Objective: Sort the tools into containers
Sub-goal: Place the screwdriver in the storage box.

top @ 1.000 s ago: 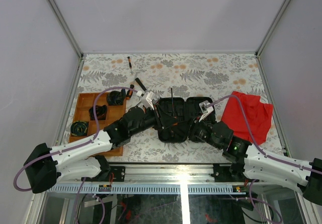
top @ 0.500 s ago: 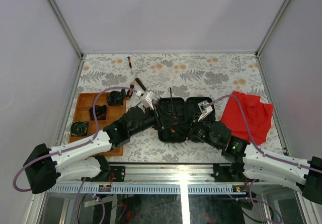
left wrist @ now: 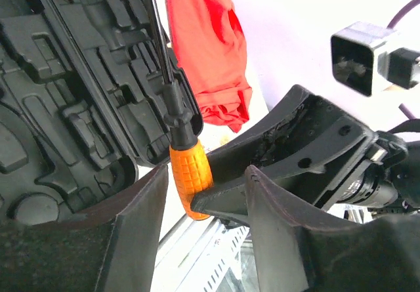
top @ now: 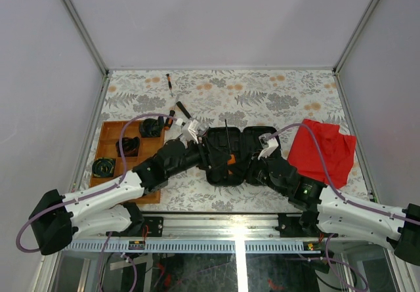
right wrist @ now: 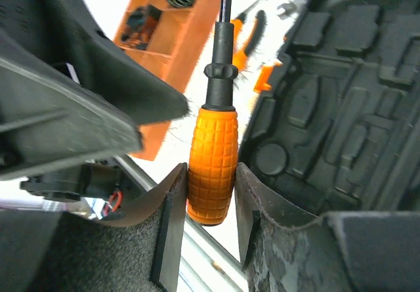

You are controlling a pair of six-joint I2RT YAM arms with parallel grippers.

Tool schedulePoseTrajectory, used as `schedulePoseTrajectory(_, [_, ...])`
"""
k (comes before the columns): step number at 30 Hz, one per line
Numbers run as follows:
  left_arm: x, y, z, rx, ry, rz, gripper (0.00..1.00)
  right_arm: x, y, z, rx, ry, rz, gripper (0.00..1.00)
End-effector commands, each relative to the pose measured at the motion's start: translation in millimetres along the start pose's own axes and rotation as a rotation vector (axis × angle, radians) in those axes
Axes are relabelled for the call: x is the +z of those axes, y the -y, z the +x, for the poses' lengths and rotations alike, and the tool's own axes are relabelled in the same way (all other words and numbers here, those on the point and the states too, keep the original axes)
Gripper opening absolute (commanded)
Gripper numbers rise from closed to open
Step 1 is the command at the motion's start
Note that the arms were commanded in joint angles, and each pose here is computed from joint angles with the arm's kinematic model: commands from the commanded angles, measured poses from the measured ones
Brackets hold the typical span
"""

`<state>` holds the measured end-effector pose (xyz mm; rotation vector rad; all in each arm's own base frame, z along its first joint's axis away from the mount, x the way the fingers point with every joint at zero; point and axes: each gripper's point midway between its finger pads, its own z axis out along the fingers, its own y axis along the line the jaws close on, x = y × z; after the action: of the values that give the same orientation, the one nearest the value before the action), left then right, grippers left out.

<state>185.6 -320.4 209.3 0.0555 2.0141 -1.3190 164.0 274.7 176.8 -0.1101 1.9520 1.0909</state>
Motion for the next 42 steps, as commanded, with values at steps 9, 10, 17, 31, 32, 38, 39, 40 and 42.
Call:
schedulePoseTrajectory(9, [-6.9,-47.1,-15.2,-0.003,0.001,-0.102,0.54,-12.9,42.1,-15.4,-0.096,-0.026,0.311,0.0])
schedulePoseTrajectory(10, [-8.5,-51.8,-15.7,-0.005,0.001,-0.119,0.54,-12.8,44.2,-15.7,-0.119,-0.042,0.333,0.0])
schedulePoseTrajectory(17, [-18.3,-79.8,-14.1,-0.02,-0.003,-0.21,0.53,-2.1,52.5,-12.0,-0.167,-0.166,0.394,0.0])
schedulePoseTrajectory(31, [-42.7,-136.5,-23.7,-0.113,0.03,-0.389,0.52,-30.9,119.0,-21.9,-0.01,-0.196,0.557,0.0])
schedulePoseTrajectory(32, [-42.7,-139.0,-22.2,-0.116,0.024,-0.393,0.52,-32.7,122.3,-20.6,-0.014,-0.204,0.574,0.0])
schedulePoseTrajectory(38, [-41.5,-143.5,-15.3,-0.133,0.006,-0.374,0.52,-39.7,124.4,-29.1,-0.02,-0.153,0.593,0.0])
schedulePoseTrajectory(39, [-41.9,-144.8,-15.3,-0.133,0.007,-0.377,0.52,-40.5,125.1,-30.6,-0.018,-0.132,0.589,0.0])
schedulePoseTrajectory(40, [-42.4,-145.8,-15.6,-0.13,0.008,-0.38,0.52,-40.5,124.2,-31.2,-0.022,-0.114,0.571,0.0])
schedulePoseTrajectory(42, [-43.4,-147.6,-16.4,-0.119,0.009,-0.389,0.52,-43.3,129.5,-30.9,-0.03,-0.073,0.566,0.0])
